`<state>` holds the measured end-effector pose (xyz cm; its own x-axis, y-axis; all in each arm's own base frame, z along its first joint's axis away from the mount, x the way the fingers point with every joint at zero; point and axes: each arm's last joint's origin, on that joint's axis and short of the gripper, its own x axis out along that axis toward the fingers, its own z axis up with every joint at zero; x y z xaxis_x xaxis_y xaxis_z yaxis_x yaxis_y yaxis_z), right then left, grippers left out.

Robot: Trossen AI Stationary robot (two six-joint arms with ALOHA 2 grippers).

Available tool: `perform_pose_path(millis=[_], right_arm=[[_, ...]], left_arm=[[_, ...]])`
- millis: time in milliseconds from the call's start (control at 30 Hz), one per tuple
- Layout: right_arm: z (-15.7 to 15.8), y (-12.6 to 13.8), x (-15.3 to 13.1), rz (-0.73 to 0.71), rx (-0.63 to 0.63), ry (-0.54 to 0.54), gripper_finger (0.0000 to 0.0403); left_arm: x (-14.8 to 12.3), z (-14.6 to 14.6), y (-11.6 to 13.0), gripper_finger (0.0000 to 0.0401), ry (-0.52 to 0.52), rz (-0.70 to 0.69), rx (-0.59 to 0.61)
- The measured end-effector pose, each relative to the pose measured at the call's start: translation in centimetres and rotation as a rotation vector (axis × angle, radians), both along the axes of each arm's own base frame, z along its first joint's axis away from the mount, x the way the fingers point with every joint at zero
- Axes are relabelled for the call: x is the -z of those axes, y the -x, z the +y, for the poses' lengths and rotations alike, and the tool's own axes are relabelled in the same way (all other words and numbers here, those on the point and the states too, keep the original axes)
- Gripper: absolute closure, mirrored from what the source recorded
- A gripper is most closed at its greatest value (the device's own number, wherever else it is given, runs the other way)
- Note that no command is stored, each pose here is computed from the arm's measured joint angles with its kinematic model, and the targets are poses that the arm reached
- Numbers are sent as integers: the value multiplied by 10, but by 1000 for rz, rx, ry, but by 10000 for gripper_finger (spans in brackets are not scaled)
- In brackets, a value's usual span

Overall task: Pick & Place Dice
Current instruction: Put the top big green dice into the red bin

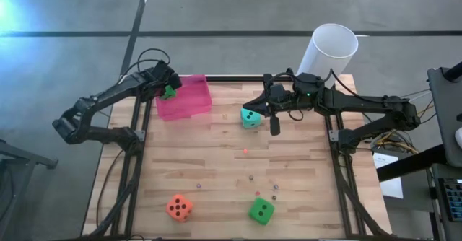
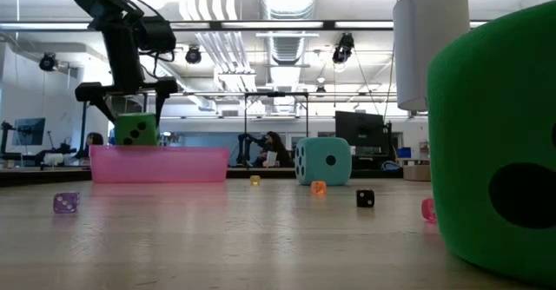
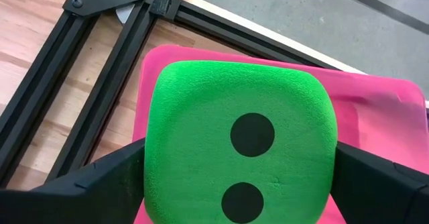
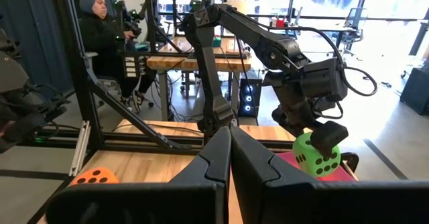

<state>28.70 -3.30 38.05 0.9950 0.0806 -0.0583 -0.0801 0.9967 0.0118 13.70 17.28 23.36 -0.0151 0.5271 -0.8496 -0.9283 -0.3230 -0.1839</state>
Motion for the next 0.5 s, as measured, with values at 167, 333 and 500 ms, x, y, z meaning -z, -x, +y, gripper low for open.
perform_pose_path(millis=[167, 333, 500], right_arm=[[0, 0, 0, 0, 0, 0, 394], [0, 0, 0, 0, 0, 0, 394], [0, 0, 0, -3, -2, 29, 394]], left_arm=[[0, 0, 0, 6, 0, -3, -4], [0, 0, 0, 2, 0, -6, -8], [0, 0, 0, 5, 7, -15, -4]])
